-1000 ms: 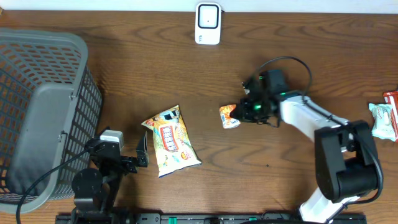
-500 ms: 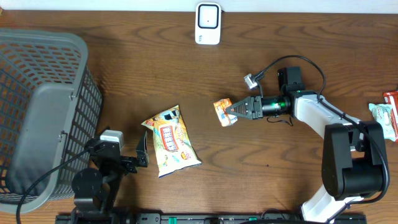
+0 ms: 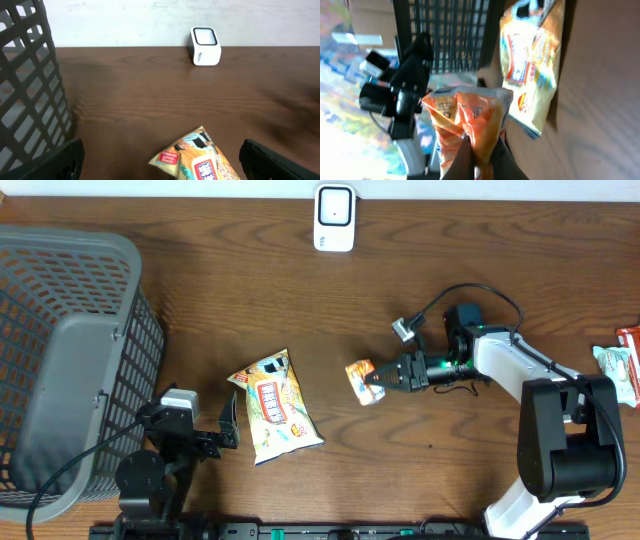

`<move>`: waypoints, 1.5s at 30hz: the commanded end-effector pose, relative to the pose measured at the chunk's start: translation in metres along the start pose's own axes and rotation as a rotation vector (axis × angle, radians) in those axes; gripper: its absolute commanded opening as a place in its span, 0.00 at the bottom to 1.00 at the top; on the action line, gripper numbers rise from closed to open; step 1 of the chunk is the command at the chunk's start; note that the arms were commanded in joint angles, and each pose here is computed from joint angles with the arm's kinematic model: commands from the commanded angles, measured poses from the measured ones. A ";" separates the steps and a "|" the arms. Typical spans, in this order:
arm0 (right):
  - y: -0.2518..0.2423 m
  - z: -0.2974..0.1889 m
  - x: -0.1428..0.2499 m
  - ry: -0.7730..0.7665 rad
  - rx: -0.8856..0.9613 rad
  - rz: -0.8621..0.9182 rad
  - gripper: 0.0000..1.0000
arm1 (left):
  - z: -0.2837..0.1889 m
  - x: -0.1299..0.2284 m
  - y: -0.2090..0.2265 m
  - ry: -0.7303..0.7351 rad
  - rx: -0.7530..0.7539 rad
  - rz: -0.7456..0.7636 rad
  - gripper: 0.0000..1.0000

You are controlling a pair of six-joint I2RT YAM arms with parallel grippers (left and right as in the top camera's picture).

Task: Scan the item barcode
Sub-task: 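Lift the Kleenex box and rotate it toward the scanner, then hold the Kleenex box barcode at the scanner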

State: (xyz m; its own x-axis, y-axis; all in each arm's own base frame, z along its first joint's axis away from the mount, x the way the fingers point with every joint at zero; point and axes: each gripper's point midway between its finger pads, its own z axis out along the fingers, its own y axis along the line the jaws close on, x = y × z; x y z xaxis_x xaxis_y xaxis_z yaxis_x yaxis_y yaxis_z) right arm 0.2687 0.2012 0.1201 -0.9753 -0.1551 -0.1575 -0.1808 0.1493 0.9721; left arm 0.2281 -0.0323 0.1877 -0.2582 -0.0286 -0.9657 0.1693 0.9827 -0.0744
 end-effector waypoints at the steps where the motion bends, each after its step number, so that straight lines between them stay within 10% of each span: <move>1: 0.006 -0.001 0.008 0.002 -0.034 -0.105 0.01 | 0.000 0.001 0.002 0.000 -0.009 0.013 0.99; 28: 0.018 -0.002 0.038 0.060 -0.038 -0.253 0.01 | 0.000 0.001 0.002 0.000 -0.009 0.013 0.99; 37: -0.046 -0.013 -0.062 0.003 0.484 -0.238 0.02 | 0.000 0.001 0.002 0.000 -0.009 0.013 0.99; 45: -0.025 -0.017 -0.178 -0.158 0.978 -0.732 0.01 | 0.000 0.001 0.002 0.000 -0.009 0.013 0.99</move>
State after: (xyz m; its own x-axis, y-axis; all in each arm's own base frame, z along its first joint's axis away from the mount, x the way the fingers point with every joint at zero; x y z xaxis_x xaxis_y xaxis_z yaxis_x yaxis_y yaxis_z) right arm 0.4091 0.2193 0.1287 -0.6620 -0.3310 -0.6725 -0.7057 0.5776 0.4104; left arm 0.2281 -0.0323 0.1876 -0.2585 -0.0286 -0.9656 0.1693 0.9827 -0.0744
